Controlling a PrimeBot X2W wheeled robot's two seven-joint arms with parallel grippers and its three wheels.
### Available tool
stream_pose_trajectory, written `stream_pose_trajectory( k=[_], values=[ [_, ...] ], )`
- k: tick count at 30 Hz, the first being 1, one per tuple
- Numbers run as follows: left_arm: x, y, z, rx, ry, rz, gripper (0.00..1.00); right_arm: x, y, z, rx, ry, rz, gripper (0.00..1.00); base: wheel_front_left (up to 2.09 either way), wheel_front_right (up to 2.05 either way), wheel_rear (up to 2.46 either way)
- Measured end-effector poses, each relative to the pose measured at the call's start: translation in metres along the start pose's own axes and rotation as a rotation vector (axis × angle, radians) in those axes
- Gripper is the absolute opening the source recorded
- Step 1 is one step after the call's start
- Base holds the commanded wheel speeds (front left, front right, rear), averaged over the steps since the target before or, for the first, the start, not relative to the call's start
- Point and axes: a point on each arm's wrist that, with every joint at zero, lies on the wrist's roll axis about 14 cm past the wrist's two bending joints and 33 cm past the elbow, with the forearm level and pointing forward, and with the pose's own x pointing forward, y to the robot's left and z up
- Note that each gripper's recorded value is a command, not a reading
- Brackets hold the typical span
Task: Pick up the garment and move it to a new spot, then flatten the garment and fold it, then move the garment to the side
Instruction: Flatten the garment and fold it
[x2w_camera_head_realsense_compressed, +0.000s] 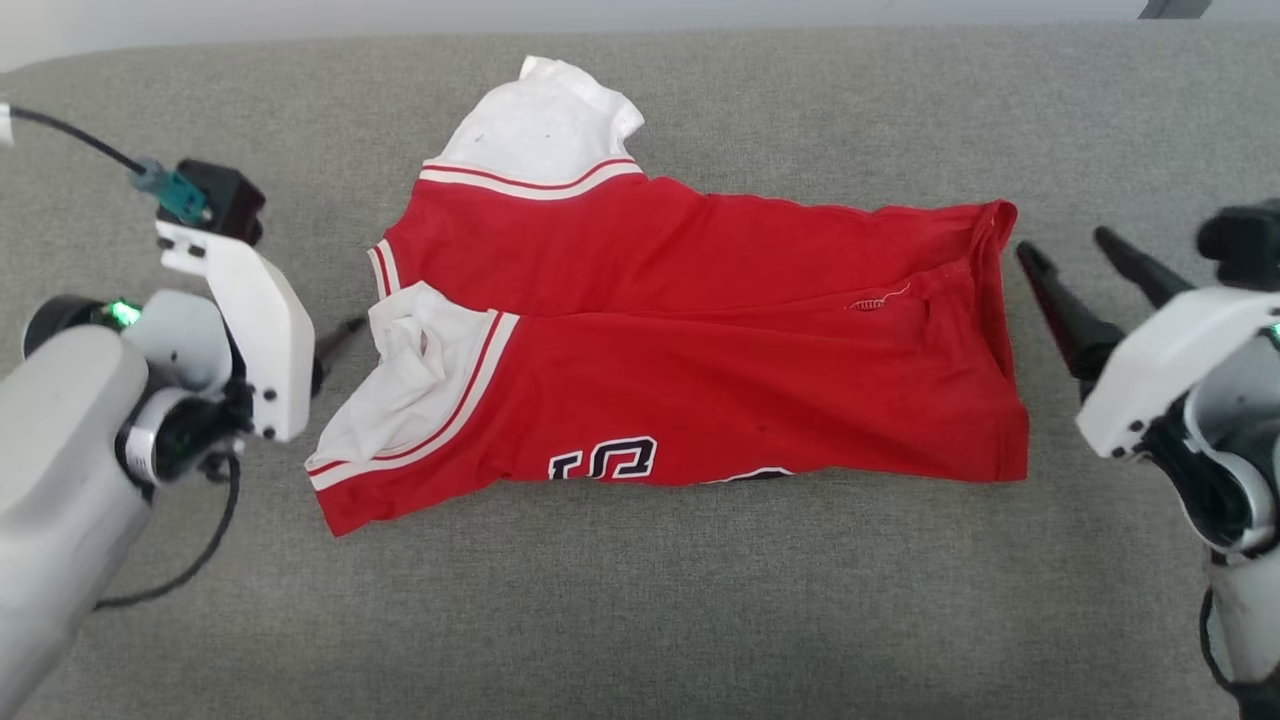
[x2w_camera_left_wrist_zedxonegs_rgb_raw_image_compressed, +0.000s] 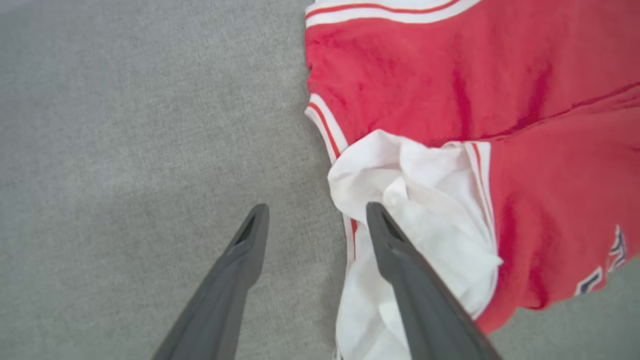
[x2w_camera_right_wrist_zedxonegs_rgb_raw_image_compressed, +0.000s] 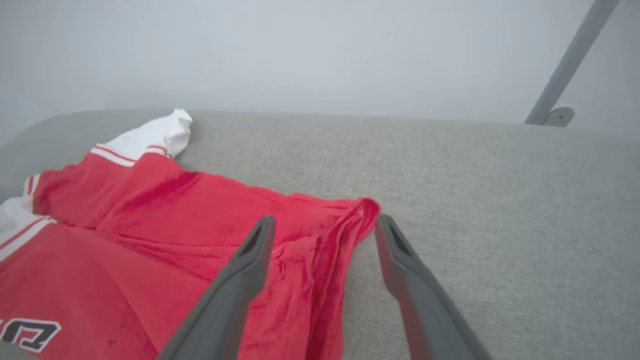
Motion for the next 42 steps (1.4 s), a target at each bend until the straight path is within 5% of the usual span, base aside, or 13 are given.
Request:
stream_pose_trajectory(
  k=[12, 32, 33, 34, 42],
  values=[
    [-0.04, -0.031, -0.049, -0.065, 0.132, 0.011, 1.0, -0.048, -0.012, 0.035, 0.048, -0.269, -0.125, 1.0, 0.0, 0.0, 0.0],
    [-0.008, -0.039, -0.102, -0.203, 0.269, 0.018, 1.0, -0.081, -0.024, -0.012, 0.135, -0.173, -0.233, 1.0, 0.0, 0.0, 0.0],
    [-0.006, -0.04, -0.104, -0.193, 0.274, 0.008, 0.41, -0.081, -0.024, -0.017, 0.144, -0.151, -0.232, 1.0, 0.0, 0.0, 0.0],
    [-0.004, -0.039, -0.104, -0.19, 0.278, 0.003, 0.0, -0.079, -0.023, -0.024, 0.153, -0.123, -0.229, 1.0, 0.0, 0.0, 0.0],
    [0.003, -0.039, -0.102, -0.168, 0.259, -0.023, 0.0, -0.062, -0.008, -0.08, 0.194, 0.163, -0.144, 1.0, 0.0, 0.0, 0.0]
  ],
)
